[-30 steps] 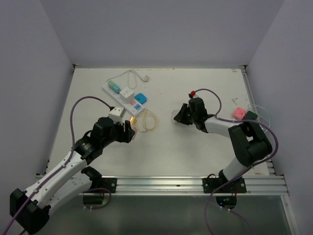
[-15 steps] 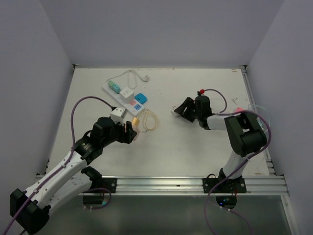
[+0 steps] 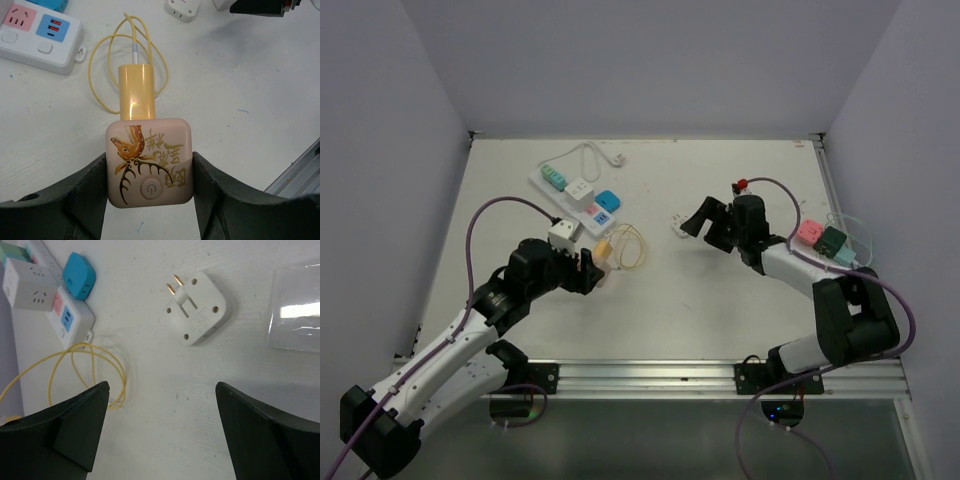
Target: Pull the plug off the socket
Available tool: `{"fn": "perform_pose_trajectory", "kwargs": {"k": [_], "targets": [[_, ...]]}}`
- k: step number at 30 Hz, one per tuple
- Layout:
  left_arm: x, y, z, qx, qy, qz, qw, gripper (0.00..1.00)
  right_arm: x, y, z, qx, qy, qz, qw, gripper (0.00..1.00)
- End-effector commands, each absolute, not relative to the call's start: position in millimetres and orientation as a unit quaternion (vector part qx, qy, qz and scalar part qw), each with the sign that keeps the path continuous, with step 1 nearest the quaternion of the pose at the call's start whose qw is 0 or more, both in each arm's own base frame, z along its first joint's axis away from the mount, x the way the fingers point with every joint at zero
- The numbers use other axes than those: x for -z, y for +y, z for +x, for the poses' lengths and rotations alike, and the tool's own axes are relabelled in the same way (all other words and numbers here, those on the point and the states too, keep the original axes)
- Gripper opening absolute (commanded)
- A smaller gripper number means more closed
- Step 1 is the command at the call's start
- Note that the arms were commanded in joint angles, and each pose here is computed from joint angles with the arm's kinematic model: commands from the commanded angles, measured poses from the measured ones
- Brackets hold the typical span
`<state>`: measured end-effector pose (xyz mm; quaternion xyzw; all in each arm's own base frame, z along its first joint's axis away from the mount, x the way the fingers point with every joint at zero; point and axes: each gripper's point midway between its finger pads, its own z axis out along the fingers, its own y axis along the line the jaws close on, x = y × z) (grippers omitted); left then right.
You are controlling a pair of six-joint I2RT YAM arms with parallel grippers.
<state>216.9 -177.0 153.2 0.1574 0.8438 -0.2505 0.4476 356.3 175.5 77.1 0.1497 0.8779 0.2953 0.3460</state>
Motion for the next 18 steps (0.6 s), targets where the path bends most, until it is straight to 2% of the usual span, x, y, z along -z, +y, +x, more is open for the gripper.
{"fn": "perform_pose_trajectory", "kwargs": {"k": [1, 6, 18], "targets": [[-180.5, -189.7, 224.3, 0.283, 0.805, 0.177, 0.49, 0.0, -101.7, 186.2, 338.6, -0.333, 0.87, 0.109, 0.347, 0.91], [-186.6, -200.5, 218.9, 0.321, 0.79, 0.18, 0.49, 0.0, -138.0, 227.7, 312.8, -0.419, 0.841, 0.068, 0.335, 0.91], [-192.5, -209.2, 213.8, 0.349, 0.774, 0.191, 0.493, 0.0, -196.8, 311.6, 267.1, -0.513, 0.791, 0.039, 0.331, 0.92]]}}
